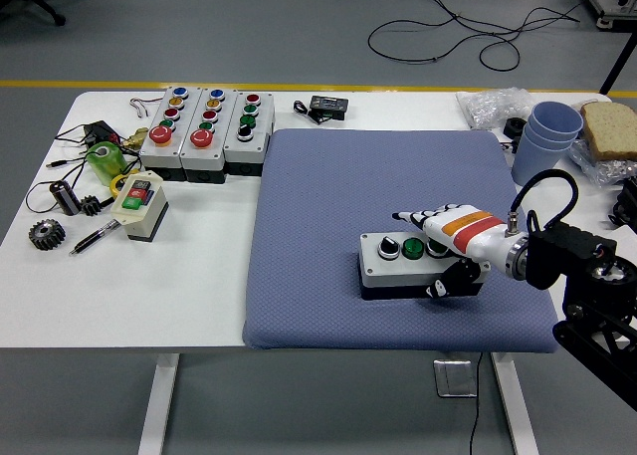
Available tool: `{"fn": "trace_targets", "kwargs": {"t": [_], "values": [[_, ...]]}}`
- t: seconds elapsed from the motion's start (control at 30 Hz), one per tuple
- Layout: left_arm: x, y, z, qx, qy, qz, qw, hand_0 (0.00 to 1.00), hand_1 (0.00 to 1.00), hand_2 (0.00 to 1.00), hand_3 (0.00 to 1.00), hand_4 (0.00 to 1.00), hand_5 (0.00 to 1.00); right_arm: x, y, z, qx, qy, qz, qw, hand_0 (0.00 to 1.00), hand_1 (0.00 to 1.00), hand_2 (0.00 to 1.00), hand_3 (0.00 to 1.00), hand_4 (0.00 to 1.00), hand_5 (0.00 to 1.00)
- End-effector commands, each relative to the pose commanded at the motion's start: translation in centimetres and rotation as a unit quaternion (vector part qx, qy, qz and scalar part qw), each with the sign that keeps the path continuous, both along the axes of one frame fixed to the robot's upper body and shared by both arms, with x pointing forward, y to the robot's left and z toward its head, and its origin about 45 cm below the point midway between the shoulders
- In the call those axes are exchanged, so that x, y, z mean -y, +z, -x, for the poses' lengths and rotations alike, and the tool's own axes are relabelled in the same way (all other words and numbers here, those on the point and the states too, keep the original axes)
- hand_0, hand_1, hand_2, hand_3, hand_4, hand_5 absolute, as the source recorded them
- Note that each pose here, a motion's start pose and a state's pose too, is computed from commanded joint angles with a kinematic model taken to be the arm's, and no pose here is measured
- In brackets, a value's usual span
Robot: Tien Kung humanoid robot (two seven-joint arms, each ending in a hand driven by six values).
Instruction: Pick up the button,place it on the desk,press the button,press the button
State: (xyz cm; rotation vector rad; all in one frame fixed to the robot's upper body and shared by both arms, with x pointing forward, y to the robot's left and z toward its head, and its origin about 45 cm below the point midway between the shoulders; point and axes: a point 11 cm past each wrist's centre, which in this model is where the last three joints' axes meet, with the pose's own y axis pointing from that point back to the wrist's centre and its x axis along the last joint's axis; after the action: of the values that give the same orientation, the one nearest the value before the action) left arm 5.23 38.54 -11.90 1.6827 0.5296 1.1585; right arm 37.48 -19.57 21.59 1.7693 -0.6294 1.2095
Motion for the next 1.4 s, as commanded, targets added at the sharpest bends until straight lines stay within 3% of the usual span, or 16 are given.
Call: {"fn": "trace_targets", "kwargs": {"t": [0.37, 0.43, 0.47, 0.63, 0.67, 0.83, 0.87, 1.03, 1.07, 1.4], "values": [[0.0, 0.0, -0.02, 0.000, -0.002, 0.000, 1.000, 0.598, 0.637, 0.673, 0.547, 0.349, 0.693, 1.3, 2.4, 0.9, 0.023, -0.015, -0.024, 0.999, 0.904, 0.828, 0.936, 0.998, 0.974, 0.296], [0.0, 0.0, 0.01, 0.000, -0.002, 0.000, 1.000, 0.598, 0.637, 0.673, 0.547, 0.349, 0.693, 2.3, 3.3, 1.1, 0.045, -0.031, -0.034, 0.998, 0.904, 0.828, 0.936, 0.998, 0.974, 0.296], [0.0, 0.0, 0.01, 0.000, -0.002, -0.001, 1.000, 0.597, 0.637, 0.673, 0.547, 0.349, 0.692, 2.5, 3.5, 1.1, 0.048, -0.034, -0.035, 0.998, 0.811, 0.685, 0.843, 0.953, 0.970, 0.306], [-0.1, 0.0, 0.14, -0.002, -0.003, -0.001, 1.000, 0.597, 0.637, 0.673, 0.547, 0.349, 0.692, 5.1, 5.3, 1.7, 0.102, -0.068, -0.051, 0.991, 0.811, 0.685, 0.843, 0.953, 0.970, 0.306], [-0.1, 0.0, 0.18, -0.003, -0.004, -0.002, 1.000, 0.597, 0.636, 0.673, 0.547, 0.349, 0.693, 5.7, 5.4, 1.9, 0.111, -0.076, -0.054, 0.989, 0.237, 0.157, 0.473, 0.779, 0.954, 0.312], [-0.1, 0.0, 0.42, -0.006, -0.004, -0.002, 1.000, 0.597, 0.636, 0.673, 0.547, 0.349, 0.693, 7.4, 5.0, 2.7, 0.120, -0.103, -0.091, 0.983, 0.237, 0.157, 0.473, 0.779, 0.954, 0.312], [-0.1, 0.0, 0.44, -0.006, -0.005, -0.002, 1.000, 0.596, 0.636, 0.673, 0.546, 0.349, 0.693, 7.5, 5.1, 2.8, 0.124, -0.106, -0.099, 0.982, 0.027, 0.002, 0.287, 0.685, 0.897, 0.346], [-0.1, 0.0, 0.55, -0.007, -0.005, -0.003, 1.000, 0.596, 0.636, 0.673, 0.546, 0.349, 0.693, 7.7, 4.6, 3.5, 0.129, -0.115, -0.126, 0.977, 0.027, 0.002, 0.287, 0.685, 0.897, 0.346], [-0.1, 0.0, 0.56, -0.007, -0.005, -0.003, 1.000, 0.595, 0.636, 0.672, 0.548, 0.348, 0.696, 7.7, 4.2, 3.7, 0.118, -0.117, -0.125, 0.978, 0.002, 0.002, 0.209, 0.660, 0.889, 0.431], [-0.1, 0.0, 0.22, -0.002, -0.002, -0.002, 1.000, 0.594, 0.636, 0.672, 0.546, 0.348, 0.696, 7.3, 3.5, 4.3, 0.087, -0.108, -0.116, 0.984, 0.002, 0.002, 0.192, 0.657, 0.873, 0.469]]}}
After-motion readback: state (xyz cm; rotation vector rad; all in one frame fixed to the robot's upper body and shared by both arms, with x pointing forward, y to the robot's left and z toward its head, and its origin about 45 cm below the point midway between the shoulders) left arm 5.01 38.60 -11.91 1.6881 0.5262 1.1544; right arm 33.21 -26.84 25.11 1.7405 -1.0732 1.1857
